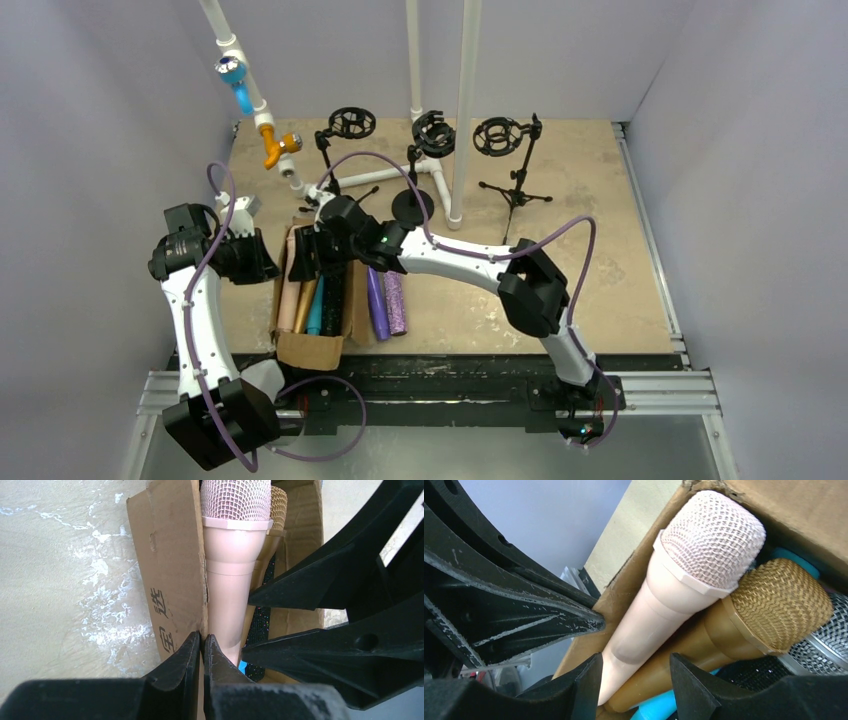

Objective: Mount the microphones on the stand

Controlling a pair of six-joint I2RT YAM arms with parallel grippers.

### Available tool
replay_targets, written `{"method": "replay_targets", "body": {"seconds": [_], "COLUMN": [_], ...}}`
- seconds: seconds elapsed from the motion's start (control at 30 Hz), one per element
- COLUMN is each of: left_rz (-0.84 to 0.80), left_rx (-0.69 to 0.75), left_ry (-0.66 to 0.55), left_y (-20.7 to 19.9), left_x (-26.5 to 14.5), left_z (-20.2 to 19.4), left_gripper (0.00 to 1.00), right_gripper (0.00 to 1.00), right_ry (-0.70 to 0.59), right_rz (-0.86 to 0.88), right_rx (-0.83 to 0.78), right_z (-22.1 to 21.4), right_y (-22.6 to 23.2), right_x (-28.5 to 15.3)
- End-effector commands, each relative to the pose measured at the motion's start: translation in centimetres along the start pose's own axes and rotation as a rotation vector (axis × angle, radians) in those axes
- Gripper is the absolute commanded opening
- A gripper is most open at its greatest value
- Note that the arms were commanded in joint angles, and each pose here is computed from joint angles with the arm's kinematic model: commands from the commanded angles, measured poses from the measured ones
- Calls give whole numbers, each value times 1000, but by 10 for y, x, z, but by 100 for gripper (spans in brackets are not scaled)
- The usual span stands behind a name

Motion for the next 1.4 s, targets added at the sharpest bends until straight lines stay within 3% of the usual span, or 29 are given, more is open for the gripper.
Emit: {"method": "replay_targets", "body": {"seconds": [0.0,0.5,0.67,0.8,0.97,1.17,1.27,1.37], "left_rz": [-53,-189,-267,-300,-287,-185,-116,-35], "left_rx": [25,58,82,79,76,81,72,69], "left_ry": [-88,-147,-162,-156,-141,-101,-79,-56], "left_y": [-13,-38,-49,-51,-47,-29,-17,-3], "left_x": [-10,-17,-18,-17,-14,-8,-4,-2], "left_z": [21,30,33,33,31,23,19,15], "left_gripper": [0,0,0,0,0,0,0,0], "right_gripper": [56,54,53,52,50,32,19,11], "right_ry": [-50,-56,-43,-72,-109,-142,-198,-255], "right_rz": [-64,29,213,381,471,477,479,458], "right_rx": [-21,112,216,236,225,177,129,79], "right_z": [7,24,30,41,51,54,67,80], "right_y": [-18,-3,13,39,59,64,74,80], "right_x": [-8,32,34,28,16,-2,-27,-54]}}
Point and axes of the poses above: each gripper's point midway between its finger pads, its own x axis out along the fingers, its own y axis along the line the jaws close on, z = x × y, the point moved 1 cm from there along -x, back along the fingers, and after that the axes turned 14 degrees about x, right-handed, at the moved point
